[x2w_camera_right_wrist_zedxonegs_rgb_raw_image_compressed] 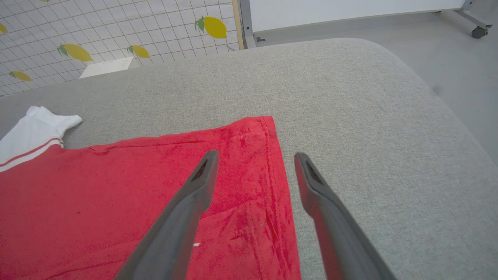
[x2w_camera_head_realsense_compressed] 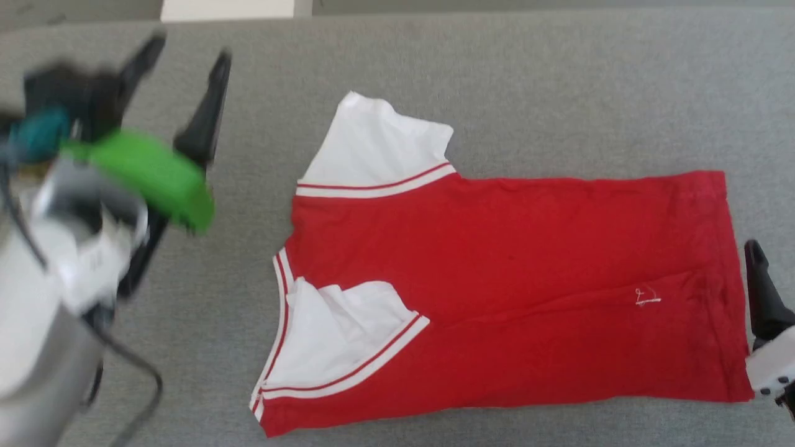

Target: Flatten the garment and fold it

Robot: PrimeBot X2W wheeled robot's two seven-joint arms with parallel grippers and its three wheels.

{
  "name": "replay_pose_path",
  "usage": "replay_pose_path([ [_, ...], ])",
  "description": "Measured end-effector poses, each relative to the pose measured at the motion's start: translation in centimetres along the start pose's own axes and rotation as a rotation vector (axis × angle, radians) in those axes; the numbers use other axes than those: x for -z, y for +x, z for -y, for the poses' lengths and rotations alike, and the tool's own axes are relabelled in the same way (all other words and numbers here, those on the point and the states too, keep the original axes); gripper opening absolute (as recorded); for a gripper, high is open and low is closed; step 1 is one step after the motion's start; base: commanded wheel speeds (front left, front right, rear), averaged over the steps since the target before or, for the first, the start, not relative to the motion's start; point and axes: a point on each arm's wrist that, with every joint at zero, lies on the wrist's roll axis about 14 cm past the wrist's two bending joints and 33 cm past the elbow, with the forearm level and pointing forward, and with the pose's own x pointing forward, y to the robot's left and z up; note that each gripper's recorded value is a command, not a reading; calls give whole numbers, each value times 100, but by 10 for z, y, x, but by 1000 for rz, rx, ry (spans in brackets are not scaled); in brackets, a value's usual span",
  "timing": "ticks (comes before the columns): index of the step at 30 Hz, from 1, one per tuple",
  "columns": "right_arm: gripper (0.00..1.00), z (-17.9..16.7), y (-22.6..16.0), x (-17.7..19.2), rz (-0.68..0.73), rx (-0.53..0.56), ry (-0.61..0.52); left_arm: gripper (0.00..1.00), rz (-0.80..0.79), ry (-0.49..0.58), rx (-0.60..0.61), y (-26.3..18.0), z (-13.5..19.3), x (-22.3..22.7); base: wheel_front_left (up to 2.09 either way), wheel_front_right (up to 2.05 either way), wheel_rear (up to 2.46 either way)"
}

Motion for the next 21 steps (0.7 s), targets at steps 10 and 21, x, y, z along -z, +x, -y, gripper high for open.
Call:
replay_pose_path([
  [10, 100, -11, 37, 17, -38, -18, -17, 100, -350, 59, 196, 83, 27, 94, 0, 0, 0],
  [21, 100, 10, 50, 45, -110, 49, -33, 100, -581, -33, 287, 103, 53, 190, 0, 0, 0],
])
